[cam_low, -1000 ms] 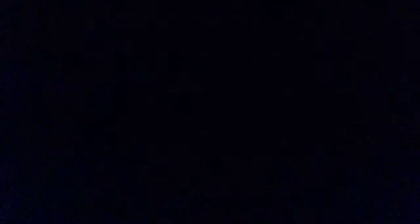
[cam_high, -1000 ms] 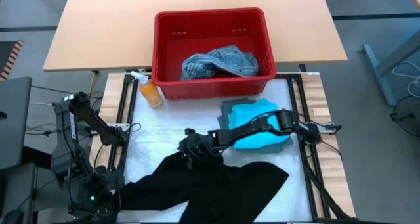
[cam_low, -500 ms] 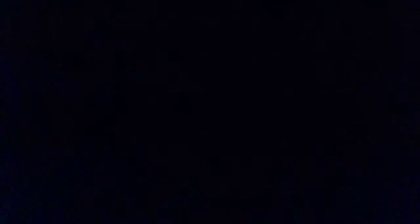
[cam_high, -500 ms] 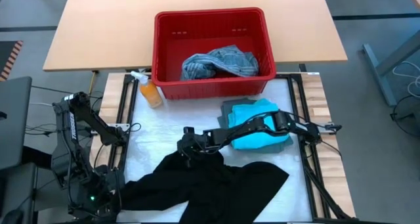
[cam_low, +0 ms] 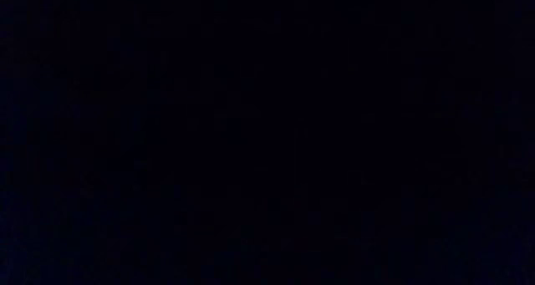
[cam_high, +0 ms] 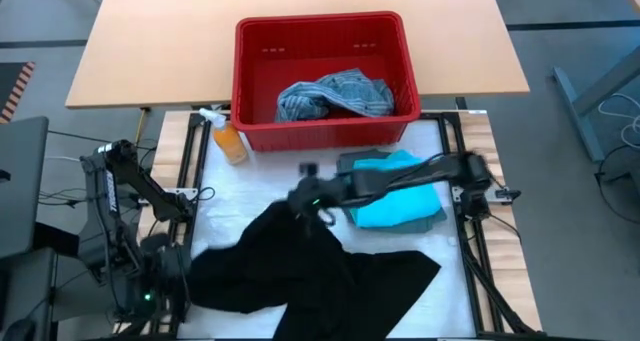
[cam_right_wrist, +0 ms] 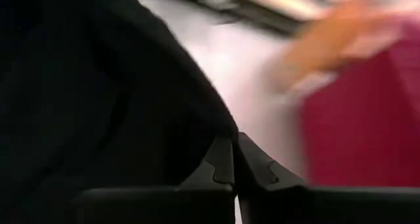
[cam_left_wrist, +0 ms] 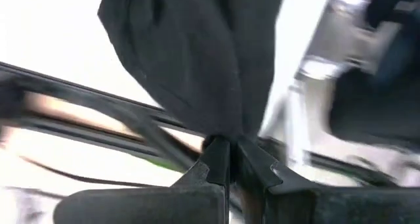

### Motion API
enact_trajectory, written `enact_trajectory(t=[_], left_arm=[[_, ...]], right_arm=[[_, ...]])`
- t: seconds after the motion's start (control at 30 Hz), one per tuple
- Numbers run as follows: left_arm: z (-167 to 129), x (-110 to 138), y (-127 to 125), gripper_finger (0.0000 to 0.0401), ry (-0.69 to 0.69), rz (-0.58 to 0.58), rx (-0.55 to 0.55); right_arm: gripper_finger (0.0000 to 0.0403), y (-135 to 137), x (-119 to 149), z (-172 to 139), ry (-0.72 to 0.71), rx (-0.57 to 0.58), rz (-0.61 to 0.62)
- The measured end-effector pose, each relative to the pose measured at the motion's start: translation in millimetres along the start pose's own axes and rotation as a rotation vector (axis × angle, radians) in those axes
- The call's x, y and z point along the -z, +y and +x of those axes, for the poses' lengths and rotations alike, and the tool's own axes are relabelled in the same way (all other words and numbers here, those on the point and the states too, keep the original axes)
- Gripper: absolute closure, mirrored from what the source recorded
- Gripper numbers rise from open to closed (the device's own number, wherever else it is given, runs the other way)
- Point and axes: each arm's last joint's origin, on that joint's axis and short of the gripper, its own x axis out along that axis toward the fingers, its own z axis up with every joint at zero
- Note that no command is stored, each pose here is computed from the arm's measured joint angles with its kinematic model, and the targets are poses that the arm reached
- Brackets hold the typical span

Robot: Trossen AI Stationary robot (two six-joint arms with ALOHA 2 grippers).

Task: Fold Laundry from Bin
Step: Fold the black shirt

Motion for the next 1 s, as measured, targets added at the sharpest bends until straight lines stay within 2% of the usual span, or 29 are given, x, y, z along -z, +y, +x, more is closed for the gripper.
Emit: enact_trajectory(t=[0.07, 0.1, 0.17, 0.23, 0.3, 0.5, 0.63, 0.7, 0.77, 0.83, 1.0], left_arm=[[-1, -1, 11, 0.0401, -0.048, 0.016, -0.106], [-3, -3, 14, 0.0401, -0.075, 0.029, -0.126], [-9, -7, 19, 0.0401, -0.173, 0.082, -0.093], [-23, -13, 27, 0.0401, -0.326, 0.068, -0.064], [-39, -19, 36, 0.0401, -0.494, 0.076, -0.033], [-93, -28, 56, 0.0401, -0.955, 0.136, 0.088], [-143, -32, 73, 0.0401, -1.296, 0.077, 0.097], [-165, -32, 77, 0.0401, -1.38, 0.085, 0.101], [-182, -32, 76, 0.0401, -1.388, 0.191, 0.163], [-191, -31, 74, 0.0401, -1.399, 0.278, 0.226], [-187, -32, 75, 0.0401, -1.405, 0.255, 0.169]], right_arm=[[0.0383, -19, -8, -40, -0.014, 0.133, -0.007], [0.0383, -29, -12, -61, -0.04, 0.206, 0.001], [0.0383, -50, -19, -102, -0.102, 0.353, 0.025], [0.0383, -71, -25, -141, -0.187, 0.483, 0.067], [0.0383, -88, -28, -176, -0.282, 0.552, 0.107], [0.0383, -117, -27, -266, -0.608, 0.597, 0.158], [0.0383, -128, -26, -309, -0.889, 0.52, 0.18], [0.0383, -129, -25, -320, -0.983, 0.441, 0.211], [0.0384, -126, -22, -320, -0.976, 0.358, 0.238], [0.0384, -121, -16, -312, -0.859, 0.304, 0.238], [0.0384, -118, 5, -272, -0.474, 0.29, 0.283]])
